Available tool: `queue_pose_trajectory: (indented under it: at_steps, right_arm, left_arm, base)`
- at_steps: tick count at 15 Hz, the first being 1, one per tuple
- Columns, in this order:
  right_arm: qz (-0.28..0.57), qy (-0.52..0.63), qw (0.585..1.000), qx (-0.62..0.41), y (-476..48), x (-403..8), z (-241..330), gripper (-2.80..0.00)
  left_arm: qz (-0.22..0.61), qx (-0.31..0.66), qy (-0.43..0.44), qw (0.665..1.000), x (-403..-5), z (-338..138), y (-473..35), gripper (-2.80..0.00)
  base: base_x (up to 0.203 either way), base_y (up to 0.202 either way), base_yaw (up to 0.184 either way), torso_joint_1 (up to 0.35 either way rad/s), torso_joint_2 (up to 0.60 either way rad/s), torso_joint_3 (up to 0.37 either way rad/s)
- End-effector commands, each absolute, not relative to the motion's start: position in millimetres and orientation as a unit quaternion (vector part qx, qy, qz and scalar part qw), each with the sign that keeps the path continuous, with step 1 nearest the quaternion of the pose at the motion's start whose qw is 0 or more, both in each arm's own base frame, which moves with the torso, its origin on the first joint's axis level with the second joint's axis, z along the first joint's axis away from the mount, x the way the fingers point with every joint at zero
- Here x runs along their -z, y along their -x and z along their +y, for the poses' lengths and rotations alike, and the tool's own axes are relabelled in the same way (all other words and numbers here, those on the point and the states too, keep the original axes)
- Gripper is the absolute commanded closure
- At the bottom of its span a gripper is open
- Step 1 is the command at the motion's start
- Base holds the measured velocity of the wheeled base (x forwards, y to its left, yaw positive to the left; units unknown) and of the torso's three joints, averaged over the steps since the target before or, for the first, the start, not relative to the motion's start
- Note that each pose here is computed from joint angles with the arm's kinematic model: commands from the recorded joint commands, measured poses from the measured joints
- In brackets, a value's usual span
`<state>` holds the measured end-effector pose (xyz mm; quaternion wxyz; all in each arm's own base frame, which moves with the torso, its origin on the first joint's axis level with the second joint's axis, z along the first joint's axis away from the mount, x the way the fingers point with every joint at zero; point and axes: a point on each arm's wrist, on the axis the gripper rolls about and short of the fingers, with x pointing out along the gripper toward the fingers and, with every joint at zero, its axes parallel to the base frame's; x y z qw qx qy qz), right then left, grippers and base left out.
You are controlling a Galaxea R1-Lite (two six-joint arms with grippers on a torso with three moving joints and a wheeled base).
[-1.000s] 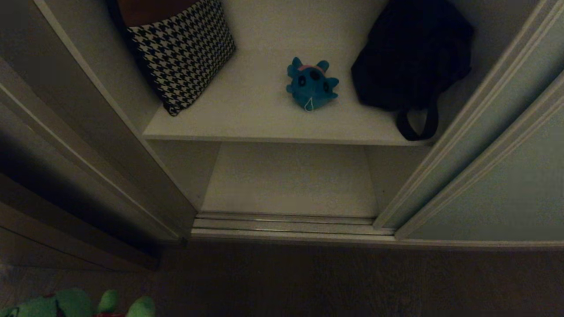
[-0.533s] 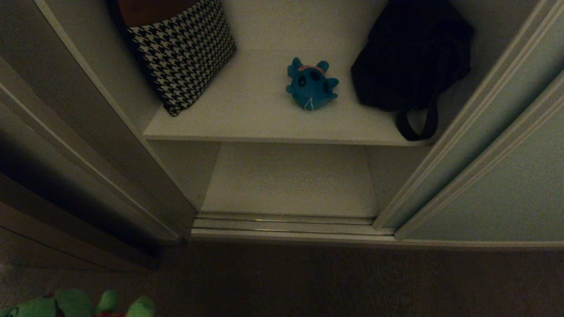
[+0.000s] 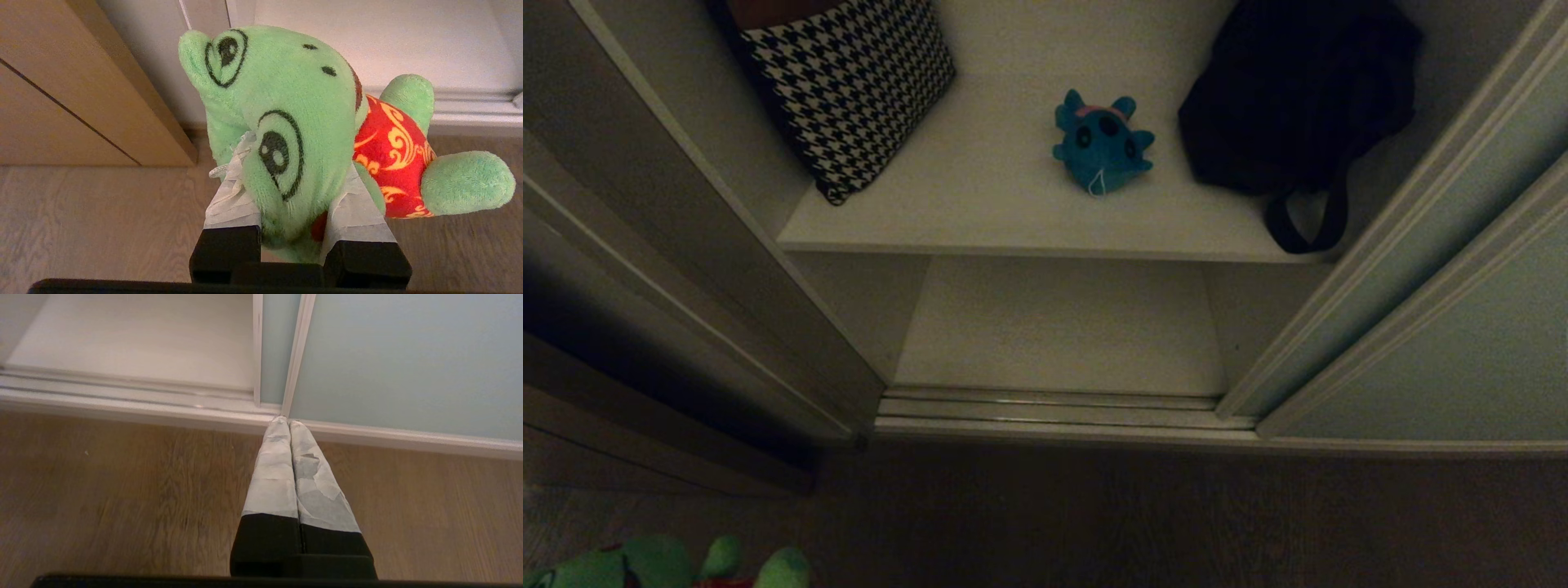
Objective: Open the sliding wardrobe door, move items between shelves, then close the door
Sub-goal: Place the green doll on the lower shelf
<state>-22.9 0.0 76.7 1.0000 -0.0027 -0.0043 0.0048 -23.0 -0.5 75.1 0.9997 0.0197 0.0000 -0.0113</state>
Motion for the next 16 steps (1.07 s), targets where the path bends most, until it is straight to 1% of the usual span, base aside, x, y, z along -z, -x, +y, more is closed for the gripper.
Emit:
queue_pose_trajectory:
  at_steps: [1,16]
  right_arm:
    - [-0.005,0.003,1.0,-0.005,22.9,-76.7,0.0,0.0]
    - [-0.005,0.003,1.0,-0.005,22.9,-76.7,0.0,0.0]
  left_arm:
    - [0.001,0.012,-0.02,1.0,-75.2,-0.5,22.8,0.0]
    - [0.002,0.012,-0.019,1.0,-75.3,-0.5,22.9,0.0]
  base:
    - [0.0,0.0,0.0,0.006,0.0,-0.179]
    - [0.0,0.0,0.0,0.003,0.0,-0.198]
